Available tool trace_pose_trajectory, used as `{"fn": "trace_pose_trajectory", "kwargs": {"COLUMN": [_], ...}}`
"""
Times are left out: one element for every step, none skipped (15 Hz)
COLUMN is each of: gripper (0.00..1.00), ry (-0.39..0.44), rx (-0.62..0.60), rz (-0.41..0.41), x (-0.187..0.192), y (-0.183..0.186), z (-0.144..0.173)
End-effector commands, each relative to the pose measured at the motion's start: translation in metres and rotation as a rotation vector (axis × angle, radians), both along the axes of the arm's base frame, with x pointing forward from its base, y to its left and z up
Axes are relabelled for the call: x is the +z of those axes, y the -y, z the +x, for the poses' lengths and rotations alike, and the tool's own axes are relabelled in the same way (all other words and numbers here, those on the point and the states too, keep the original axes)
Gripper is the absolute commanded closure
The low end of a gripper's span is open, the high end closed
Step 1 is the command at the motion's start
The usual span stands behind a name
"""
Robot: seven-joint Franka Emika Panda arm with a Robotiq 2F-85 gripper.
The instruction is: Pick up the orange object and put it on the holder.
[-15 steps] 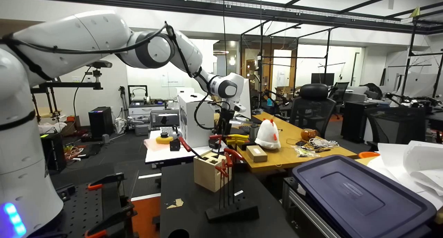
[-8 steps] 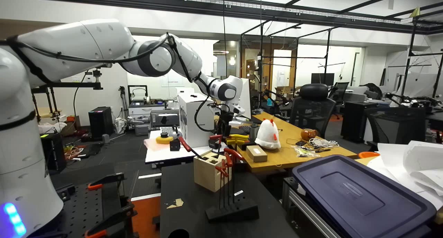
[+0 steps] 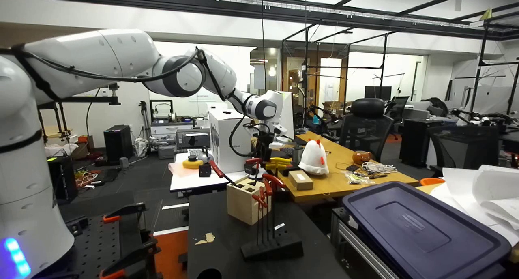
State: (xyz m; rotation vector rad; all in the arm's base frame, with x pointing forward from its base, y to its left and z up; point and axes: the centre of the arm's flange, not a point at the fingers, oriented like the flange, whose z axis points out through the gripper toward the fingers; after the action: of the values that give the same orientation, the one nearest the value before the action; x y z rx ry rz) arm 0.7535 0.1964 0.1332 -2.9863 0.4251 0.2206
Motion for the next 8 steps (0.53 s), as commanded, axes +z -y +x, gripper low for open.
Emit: {"fn": "trace_pose_trajectory", "kwargs": {"gripper": [0.42,0.51,0.57,0.64,0.73,0.79,0.86,0.87], "ry": [0.005,0.007,0.012,0.014,0.015,0.016,0.016,0.015], "rx": [0.005,0.004,0.005,0.005,0.007,0.006,0.007,0.006], "rz": [-0.051,-0.051,-0.055,-0.058,-0.062,-0.066,-0.074,-0.084], "x": [0.0006,0.0014,0.0034,0.0049,0.0058,0.0074,0.0089,0.0098], "y": [-0.0035,-0.0046,-0.006,-0.0079,-0.0097,-0.0117,-0.0125,-0.0127], "z": [0.0153,0.0157,0.0166,0.017,0.0174,0.0176,0.0178,0.0177]}}
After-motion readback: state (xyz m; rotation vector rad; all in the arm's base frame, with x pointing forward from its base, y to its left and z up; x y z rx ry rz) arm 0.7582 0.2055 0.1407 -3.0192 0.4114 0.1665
